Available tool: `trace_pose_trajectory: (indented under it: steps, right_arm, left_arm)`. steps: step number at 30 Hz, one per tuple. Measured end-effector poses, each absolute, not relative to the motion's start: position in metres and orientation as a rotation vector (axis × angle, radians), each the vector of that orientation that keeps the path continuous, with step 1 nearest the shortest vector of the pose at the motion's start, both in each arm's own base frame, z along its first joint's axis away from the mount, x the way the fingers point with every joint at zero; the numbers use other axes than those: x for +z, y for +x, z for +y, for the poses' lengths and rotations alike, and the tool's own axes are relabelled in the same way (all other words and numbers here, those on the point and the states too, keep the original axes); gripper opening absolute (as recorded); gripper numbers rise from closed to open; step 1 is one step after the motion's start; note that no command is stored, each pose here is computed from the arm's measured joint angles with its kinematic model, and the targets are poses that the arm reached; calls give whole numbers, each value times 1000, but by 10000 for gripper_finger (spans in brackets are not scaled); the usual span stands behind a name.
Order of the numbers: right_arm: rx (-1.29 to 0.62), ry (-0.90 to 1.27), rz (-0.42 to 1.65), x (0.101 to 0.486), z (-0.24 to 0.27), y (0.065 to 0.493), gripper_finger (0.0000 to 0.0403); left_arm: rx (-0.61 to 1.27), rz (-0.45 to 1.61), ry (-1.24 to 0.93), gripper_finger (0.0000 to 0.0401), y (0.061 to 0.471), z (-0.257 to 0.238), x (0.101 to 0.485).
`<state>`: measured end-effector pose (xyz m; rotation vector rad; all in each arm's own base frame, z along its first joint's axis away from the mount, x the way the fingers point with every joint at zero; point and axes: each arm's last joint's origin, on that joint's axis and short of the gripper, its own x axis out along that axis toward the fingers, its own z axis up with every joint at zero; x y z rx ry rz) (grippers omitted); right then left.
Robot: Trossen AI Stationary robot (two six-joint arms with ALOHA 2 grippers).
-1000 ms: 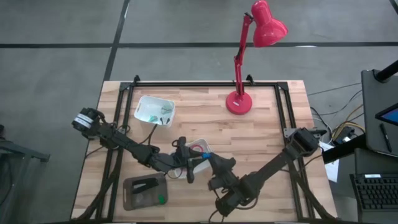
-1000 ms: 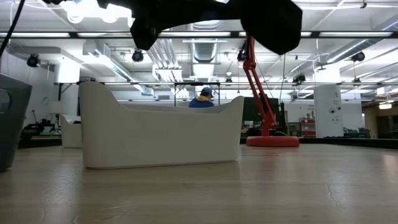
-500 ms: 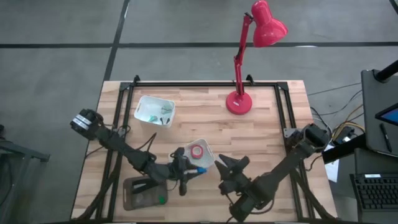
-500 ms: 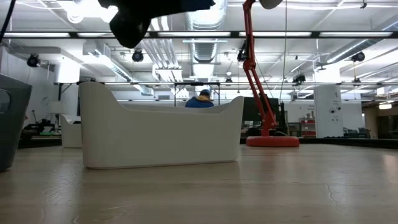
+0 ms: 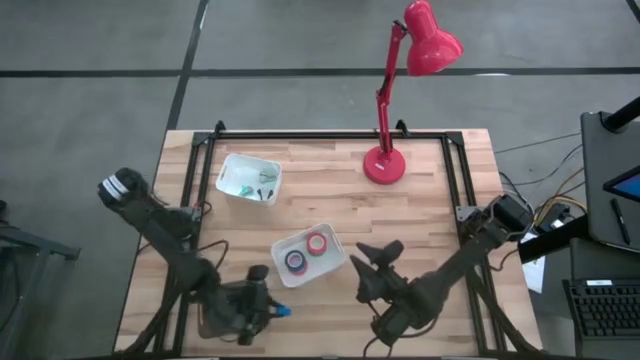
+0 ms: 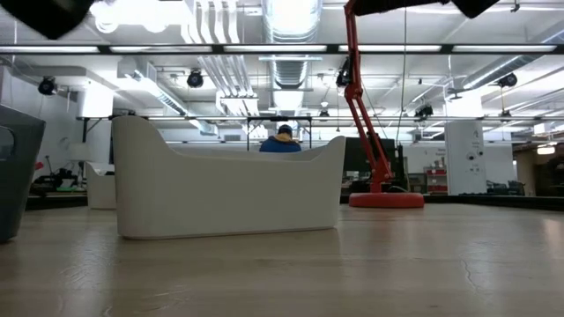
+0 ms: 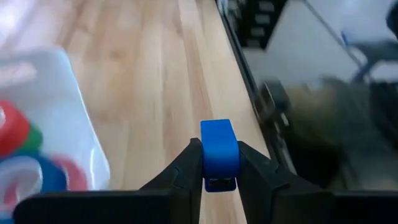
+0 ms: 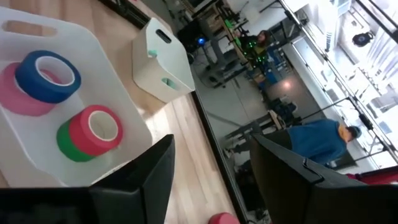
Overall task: Pick and place Stapler, Stapler remover, tape
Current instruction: Put the blue stapler into the black bin
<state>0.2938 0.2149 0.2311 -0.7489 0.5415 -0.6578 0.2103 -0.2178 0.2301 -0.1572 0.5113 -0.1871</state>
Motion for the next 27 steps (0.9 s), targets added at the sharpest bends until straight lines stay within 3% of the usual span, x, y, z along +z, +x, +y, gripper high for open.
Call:
trace_pose_trajectory:
  steps: [8,13,27]
  right_arm:
    - [-683,-742,555,223,206,296,200]
    - [-692,-742,562,222,202,298,201]
    - [-695,-733,554,221,203,298,201]
  left_arm:
    - [-188,681,-240,86,159,-225,233]
    - [-77,816,-296,84,139,-221,222]
    - [53,1019,-431,83,140,-233,186]
